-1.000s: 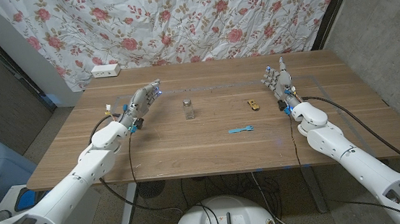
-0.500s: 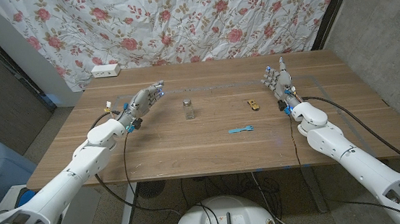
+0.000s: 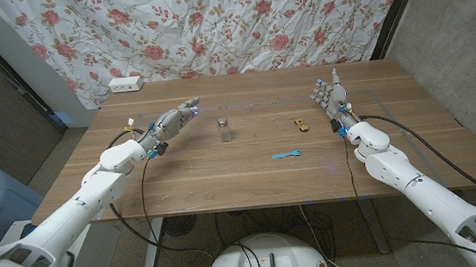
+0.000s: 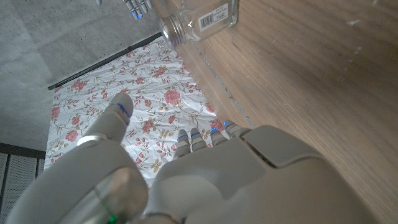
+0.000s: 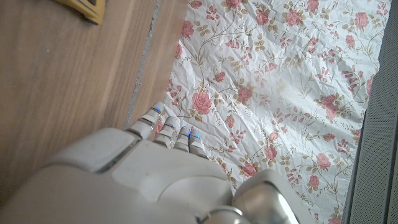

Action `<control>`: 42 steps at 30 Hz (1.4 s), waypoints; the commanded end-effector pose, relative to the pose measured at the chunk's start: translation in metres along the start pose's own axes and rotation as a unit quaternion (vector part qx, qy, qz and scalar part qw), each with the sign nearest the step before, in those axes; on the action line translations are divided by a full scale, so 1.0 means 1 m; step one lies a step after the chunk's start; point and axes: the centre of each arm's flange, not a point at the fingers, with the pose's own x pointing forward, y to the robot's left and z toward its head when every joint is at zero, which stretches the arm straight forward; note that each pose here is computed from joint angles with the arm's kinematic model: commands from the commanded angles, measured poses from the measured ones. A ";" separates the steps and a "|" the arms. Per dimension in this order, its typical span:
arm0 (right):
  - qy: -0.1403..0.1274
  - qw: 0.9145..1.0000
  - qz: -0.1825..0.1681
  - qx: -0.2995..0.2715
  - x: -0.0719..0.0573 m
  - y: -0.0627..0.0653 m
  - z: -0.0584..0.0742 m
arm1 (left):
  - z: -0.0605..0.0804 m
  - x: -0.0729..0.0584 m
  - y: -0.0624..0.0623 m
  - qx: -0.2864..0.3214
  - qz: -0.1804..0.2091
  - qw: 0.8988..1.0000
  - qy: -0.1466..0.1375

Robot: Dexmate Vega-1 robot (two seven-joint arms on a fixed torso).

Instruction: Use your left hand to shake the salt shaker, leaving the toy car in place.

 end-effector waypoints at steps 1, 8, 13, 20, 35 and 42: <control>0.000 1.000 0.000 0.000 0.000 0.000 0.000 | 0.003 0.005 -0.004 0.030 -0.041 0.999 -0.005; 0.000 1.000 0.000 0.000 0.000 0.000 0.000 | 0.004 0.009 -0.005 0.052 -0.062 0.997 0.001; 0.000 1.000 0.000 0.000 0.000 0.000 0.000 | 0.004 0.010 -0.007 0.067 -0.071 0.995 0.005; 0.000 1.000 0.000 0.000 0.000 0.000 0.000 | -0.005 0.015 -0.009 0.110 -0.075 0.991 0.015; 0.000 1.000 0.000 0.000 0.000 0.000 0.000 | -0.013 0.017 -0.027 0.143 -0.053 0.988 -0.007; 0.000 1.000 0.000 0.000 0.000 0.000 0.000 | -0.024 0.018 -0.037 0.148 -0.050 0.988 -0.001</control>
